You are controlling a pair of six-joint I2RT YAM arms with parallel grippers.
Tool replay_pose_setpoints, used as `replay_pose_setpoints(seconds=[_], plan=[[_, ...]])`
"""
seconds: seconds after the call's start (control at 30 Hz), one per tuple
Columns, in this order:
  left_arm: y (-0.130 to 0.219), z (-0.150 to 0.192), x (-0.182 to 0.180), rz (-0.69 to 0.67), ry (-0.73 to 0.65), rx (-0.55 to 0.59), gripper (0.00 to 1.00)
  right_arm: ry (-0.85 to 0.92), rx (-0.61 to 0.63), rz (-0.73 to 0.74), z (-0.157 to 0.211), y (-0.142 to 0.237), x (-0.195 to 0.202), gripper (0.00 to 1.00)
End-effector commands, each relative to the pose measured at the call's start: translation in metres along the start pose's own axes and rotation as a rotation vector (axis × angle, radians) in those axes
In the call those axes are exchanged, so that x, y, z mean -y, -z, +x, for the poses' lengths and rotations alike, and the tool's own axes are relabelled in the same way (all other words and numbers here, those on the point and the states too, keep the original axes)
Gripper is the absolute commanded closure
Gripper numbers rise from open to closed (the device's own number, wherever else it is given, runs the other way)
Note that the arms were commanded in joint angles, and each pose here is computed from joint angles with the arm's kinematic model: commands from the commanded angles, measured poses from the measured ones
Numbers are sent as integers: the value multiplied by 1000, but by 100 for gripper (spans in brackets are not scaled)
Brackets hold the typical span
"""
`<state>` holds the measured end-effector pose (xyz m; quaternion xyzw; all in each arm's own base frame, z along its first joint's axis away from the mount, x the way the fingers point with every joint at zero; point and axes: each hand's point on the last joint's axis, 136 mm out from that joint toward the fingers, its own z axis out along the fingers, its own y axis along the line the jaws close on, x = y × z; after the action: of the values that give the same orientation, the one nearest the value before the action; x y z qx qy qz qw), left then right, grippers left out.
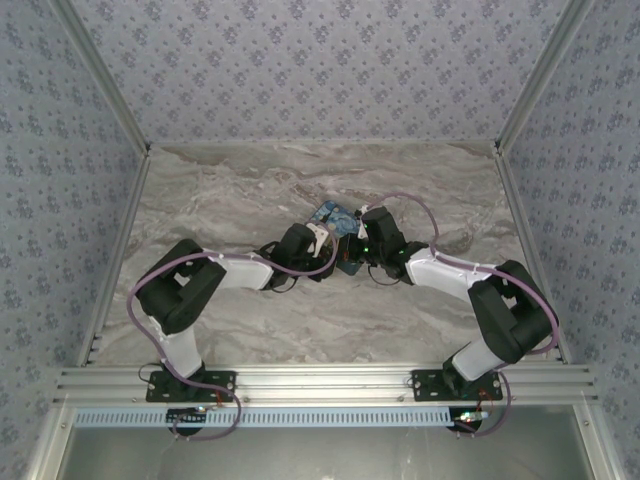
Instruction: Unlock the padlock with the key
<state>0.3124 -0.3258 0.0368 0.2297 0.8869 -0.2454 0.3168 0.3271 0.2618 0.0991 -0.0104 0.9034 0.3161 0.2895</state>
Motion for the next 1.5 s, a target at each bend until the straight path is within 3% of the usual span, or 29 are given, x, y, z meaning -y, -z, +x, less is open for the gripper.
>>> replay_pose_setpoints(seconds=[0.0, 0.73, 1.47], plan=[[-5, -15, 2, 17, 14, 42, 63, -30, -114, 118, 35, -3, 29, 99], [-5, -25, 17, 89, 28, 45, 67, -31, -116, 114, 35, -3, 27, 99], [-3, -35, 12, 73, 257, 63, 66, -32, -113, 109, 35, -2, 27, 99]])
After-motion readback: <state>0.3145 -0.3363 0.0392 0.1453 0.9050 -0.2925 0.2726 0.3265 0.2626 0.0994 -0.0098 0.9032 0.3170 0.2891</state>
